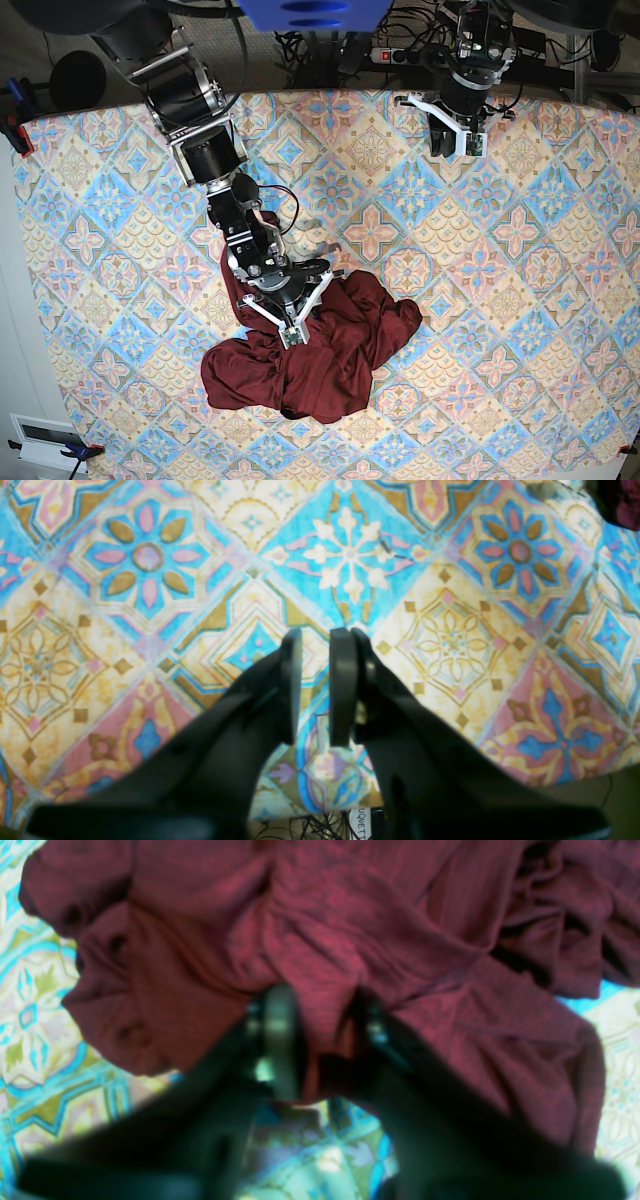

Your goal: Layout the t-shirt on the table in an organized manner, then fold the t-shirt properly

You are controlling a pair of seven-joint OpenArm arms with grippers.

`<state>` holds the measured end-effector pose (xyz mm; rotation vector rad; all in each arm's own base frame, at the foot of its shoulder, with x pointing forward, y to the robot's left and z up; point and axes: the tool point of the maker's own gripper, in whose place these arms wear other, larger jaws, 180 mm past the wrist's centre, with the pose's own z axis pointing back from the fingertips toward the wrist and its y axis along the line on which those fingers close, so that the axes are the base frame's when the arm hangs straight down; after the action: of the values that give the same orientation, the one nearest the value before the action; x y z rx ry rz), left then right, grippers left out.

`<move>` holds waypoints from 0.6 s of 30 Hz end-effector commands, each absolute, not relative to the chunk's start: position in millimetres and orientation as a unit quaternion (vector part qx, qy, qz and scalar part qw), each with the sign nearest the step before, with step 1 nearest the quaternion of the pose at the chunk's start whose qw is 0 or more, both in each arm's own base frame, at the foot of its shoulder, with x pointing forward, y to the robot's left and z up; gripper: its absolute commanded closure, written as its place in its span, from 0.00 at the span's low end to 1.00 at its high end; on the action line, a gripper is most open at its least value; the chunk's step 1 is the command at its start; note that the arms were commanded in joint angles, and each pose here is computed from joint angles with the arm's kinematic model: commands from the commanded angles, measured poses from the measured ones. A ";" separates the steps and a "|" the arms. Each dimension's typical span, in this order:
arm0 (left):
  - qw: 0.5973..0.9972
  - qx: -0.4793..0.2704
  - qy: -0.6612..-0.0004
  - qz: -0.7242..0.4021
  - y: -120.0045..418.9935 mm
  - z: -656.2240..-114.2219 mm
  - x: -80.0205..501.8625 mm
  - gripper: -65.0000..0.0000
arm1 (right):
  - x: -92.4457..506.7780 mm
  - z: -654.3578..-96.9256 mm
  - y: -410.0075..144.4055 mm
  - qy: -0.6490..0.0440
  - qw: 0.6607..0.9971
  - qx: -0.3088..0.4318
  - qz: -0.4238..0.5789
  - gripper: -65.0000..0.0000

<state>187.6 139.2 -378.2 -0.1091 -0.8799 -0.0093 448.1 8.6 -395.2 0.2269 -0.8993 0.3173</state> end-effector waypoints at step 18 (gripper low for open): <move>0.885 -0.037 -0.465 0.004 153.7 -359.6 208.2 0.86 | 403.6 -331.0 -70.9 -0.542 0.830 0.094 0.087 1.00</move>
<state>202.7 153.4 -369.9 -0.0761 -0.9235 0.0145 396.6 -65.7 -344.3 0.2099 -1.1042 0.1841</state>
